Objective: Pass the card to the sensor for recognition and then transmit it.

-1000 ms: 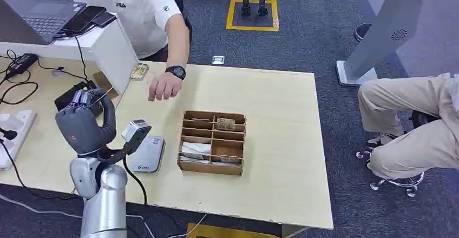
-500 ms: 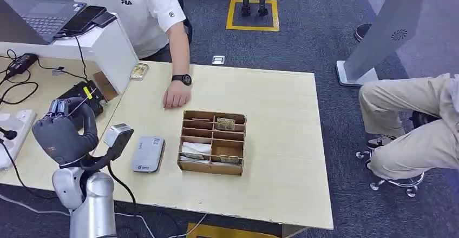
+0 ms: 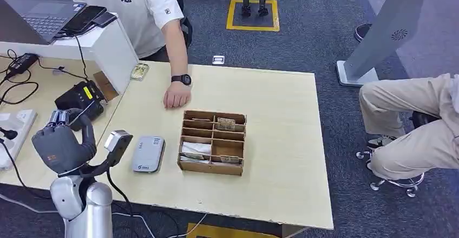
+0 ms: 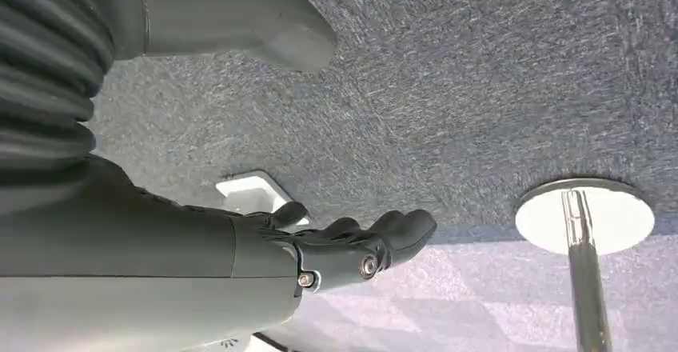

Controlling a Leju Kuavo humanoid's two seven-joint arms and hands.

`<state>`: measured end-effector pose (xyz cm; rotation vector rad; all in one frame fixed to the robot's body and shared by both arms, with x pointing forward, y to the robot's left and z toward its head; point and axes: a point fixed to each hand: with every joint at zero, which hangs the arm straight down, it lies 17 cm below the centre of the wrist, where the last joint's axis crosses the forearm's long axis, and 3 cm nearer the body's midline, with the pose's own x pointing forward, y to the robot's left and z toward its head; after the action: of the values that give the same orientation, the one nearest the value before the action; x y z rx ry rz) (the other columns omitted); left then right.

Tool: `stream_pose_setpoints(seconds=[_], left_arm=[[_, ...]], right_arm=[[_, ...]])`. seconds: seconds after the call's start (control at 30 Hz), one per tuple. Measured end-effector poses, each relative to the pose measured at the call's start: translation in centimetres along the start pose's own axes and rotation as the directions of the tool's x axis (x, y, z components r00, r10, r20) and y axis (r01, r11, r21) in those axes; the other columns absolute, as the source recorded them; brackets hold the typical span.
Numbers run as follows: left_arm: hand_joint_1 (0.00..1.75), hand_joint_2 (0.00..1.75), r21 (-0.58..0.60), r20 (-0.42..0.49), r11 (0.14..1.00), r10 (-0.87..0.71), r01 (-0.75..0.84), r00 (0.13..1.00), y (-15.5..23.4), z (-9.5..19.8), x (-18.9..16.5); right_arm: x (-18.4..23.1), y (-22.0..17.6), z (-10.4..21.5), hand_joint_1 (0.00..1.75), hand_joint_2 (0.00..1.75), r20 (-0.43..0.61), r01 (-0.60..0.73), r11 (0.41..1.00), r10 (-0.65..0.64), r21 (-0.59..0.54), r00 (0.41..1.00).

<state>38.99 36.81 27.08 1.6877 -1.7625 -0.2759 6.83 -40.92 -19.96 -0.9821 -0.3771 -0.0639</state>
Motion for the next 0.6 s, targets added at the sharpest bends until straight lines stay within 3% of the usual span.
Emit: stream_pose_setpoints(seconds=[0.3, 0.6], left_arm=[[1.75, 1.75, -0.101, -0.006, 0.988, -0.119, 0.118, 0.993, -1.4, 2.6, -1.4], [1.75, 1.75, -0.249, -0.023, 0.954, -0.181, 0.170, 0.983, -3.4, 7.9, -2.3]], right_arm=[[-0.1, 0.0, 0.0, 0.00, 1.75, -0.003, 0.002, 1.000, -0.002, 0.000, 1.000], [-0.4, -0.1, 0.0, 0.00, 1.75, -0.021, 0.014, 1.000, -0.014, -0.004, 1.000]])
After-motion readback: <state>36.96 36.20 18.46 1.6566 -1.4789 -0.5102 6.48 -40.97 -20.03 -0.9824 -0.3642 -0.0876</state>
